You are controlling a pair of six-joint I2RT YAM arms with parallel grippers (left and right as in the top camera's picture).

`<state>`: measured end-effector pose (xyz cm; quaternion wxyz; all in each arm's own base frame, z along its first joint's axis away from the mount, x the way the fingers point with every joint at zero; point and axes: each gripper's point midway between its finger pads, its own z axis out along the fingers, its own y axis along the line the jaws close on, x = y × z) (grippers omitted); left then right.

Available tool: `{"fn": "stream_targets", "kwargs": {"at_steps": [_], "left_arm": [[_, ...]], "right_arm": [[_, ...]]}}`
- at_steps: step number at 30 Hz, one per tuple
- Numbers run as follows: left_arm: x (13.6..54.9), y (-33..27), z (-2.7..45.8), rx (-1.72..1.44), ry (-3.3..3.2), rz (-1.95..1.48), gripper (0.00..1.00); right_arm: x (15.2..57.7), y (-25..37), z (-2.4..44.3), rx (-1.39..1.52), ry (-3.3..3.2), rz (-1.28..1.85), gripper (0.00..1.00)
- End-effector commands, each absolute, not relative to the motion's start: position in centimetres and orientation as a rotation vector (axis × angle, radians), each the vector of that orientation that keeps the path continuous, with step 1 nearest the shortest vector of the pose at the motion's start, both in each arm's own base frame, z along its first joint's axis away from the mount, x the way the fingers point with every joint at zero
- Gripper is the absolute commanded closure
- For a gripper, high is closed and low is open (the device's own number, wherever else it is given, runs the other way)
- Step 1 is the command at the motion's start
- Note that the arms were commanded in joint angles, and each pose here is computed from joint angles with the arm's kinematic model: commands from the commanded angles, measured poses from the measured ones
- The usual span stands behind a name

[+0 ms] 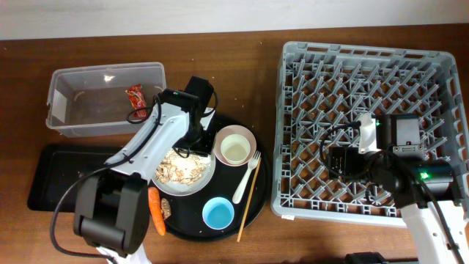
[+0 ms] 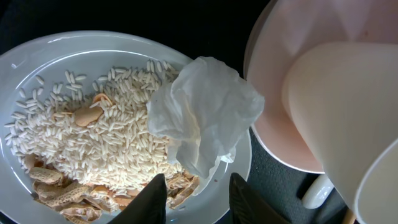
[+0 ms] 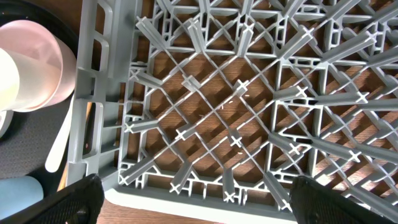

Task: Sort waste into correct bins and load items into the dishwasher rack
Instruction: 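Carry the tissue with the left gripper and drop it in the clear bin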

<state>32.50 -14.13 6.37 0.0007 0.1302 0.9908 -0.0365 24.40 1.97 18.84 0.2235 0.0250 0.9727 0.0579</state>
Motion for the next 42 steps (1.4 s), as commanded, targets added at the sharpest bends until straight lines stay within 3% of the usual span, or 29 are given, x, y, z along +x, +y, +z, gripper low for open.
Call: {"fn": "stream_targets", "kwargs": {"at_steps": [1,13,17,21,24,33,37,42], "left_arm": [[32.3,-13.8,5.4,0.425,3.136,-0.082,0.81],[32.4,-13.9,4.1,0.428,3.155,-0.076,0.82],[31.9,-14.0,3.3,0.44,3.186,-0.074,0.93],[32.3,-14.2,3.7,0.439,3.173,-0.077,0.95],[32.8,-14.0,4.7,0.439,3.166,-0.045,1.0],[35.6,-11.6,11.9,0.395,3.096,0.15,0.99],[38.4,-8.9,15.0,0.255,3.022,0.156,0.99],[41.0,-3.6,15.4,0.025,2.968,0.147,1.0]], "right_arm": [[24.7,1.8,19.6,0.088,2.665,0.162,0.02],[24.7,1.8,19.6,0.088,2.665,0.162,0.02],[24.7,1.8,19.6,0.088,2.665,0.162,0.02],[24.7,1.8,19.6,0.087,2.665,0.162,0.02],[24.7,1.8,19.6,0.088,2.665,0.162,0.01],[24.8,1.8,19.6,0.088,2.664,0.162,0.02],[24.7,1.8,19.6,0.087,2.665,0.162,0.02],[24.7,1.8,19.6,0.088,2.665,0.162,0.02]]}}
